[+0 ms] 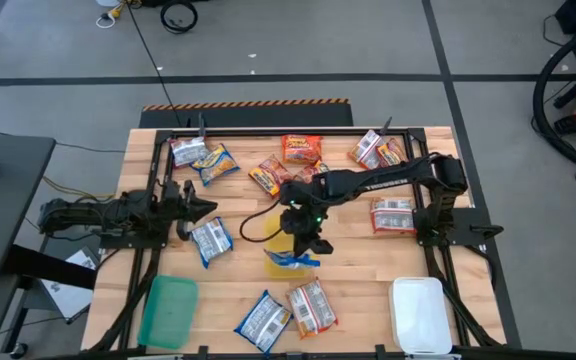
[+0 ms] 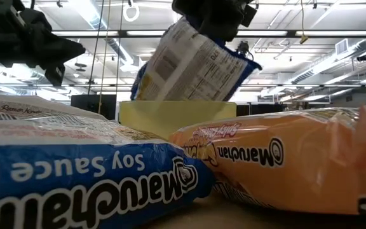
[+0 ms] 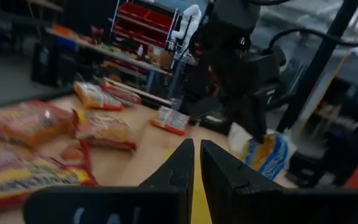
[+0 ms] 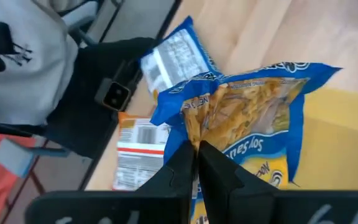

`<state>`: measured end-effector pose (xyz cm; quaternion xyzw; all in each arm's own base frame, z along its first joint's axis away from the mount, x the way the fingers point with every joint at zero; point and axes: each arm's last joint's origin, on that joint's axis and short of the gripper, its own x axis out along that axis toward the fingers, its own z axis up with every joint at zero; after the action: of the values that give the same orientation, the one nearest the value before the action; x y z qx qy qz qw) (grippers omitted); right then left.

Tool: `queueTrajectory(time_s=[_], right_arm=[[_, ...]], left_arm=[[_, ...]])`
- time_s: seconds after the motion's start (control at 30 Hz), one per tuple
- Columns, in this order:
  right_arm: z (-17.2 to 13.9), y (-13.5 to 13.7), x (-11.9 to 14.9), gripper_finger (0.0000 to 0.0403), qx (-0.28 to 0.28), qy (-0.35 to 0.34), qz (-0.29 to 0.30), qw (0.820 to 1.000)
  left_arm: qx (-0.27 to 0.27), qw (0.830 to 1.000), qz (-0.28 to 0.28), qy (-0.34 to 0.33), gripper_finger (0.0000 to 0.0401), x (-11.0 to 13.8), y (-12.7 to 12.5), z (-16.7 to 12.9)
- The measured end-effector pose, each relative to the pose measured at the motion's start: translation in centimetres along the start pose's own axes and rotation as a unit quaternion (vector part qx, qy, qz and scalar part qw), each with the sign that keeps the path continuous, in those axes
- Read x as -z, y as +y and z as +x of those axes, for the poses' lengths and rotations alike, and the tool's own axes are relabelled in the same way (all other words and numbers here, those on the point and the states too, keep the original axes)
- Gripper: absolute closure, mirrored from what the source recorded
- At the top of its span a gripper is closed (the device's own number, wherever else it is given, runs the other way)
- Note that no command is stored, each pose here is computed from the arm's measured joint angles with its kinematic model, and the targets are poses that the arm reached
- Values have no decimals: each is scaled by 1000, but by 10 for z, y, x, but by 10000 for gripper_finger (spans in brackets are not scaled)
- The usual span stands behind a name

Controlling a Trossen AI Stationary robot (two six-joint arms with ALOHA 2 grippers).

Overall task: Sort Maruchan noodles
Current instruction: Put the blue noodle pack into the yellow bin

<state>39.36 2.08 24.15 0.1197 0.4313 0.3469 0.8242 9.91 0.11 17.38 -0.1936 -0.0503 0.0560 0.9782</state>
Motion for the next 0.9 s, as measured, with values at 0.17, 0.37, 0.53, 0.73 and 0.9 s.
queueTrajectory(time_s=[0.17,0.37,0.53,0.73,0.9], right_arm=[[6,-1,-1,371,46,4,-4,999],[-2,-4,2,373,69,14,38,997],[-34,-14,-9,394,145,16,60,987],[-57,-33,-13,395,157,17,98,983],[-55,-42,-4,395,115,37,123,985]], left_arm=[[57,998,-13,25,369,0,-5,1],[77,996,23,43,370,-8,-19,7],[62,994,47,81,370,-8,-28,19],[32,990,62,118,370,-2,-34,35],[33,986,97,134,370,-5,-43,52]])
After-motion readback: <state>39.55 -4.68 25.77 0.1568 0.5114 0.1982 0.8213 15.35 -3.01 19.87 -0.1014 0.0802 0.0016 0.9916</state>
